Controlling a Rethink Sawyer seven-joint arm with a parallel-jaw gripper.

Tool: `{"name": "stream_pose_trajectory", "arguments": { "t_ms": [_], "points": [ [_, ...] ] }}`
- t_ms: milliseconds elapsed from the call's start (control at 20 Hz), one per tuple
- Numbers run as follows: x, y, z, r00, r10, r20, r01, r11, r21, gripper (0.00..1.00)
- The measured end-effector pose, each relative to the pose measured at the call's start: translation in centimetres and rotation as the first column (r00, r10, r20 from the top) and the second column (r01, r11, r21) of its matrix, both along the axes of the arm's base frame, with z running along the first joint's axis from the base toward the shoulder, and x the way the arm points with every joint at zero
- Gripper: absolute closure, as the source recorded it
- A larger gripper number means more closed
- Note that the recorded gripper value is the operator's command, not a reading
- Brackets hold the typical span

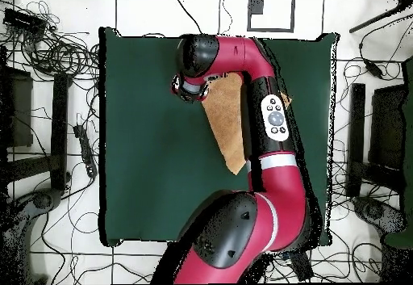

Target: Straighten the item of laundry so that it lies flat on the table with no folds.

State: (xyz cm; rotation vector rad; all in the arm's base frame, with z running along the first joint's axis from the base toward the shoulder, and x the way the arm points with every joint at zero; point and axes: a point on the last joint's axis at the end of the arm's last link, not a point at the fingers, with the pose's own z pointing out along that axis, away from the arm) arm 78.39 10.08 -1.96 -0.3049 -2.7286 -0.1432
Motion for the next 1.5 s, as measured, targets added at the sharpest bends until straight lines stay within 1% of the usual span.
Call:
{"name": "stream_pose_trajectory", "arguments": {
  "t_ms": [200, 350, 400, 550, 800, 1100, 1500],
  "points": [
    [0.8, -1.1, -0.7, 1.0, -0.026, 0.016, 0.026, 1.0, -0.014, 1.0],
    [1.3, -2.4, -2.0, 0.998, -0.051, 0.028, 0.052, 0.998, -0.036, 1.0],
    [1.4, -3.1, -3.0, 0.998, -0.064, 0.03, 0.065, 0.997, -0.046, 1.0],
    [1.5, -3.5, -3.7, 0.996, -0.082, 0.027, 0.083, 0.996, -0.043, 1.0],
    [1.9, -3.7, -3.6, 0.996, -0.091, 0.024, 0.092, 0.995, -0.042, 1.0],
    [2.0, -3.6, -3.7, 0.997, -0.077, 0.024, 0.078, 0.996, -0.039, 1.0],
    [2.1, -3.6, -3.7, 0.996, -0.082, 0.021, 0.082, 0.996, -0.039, 1.0]
  ]
}}
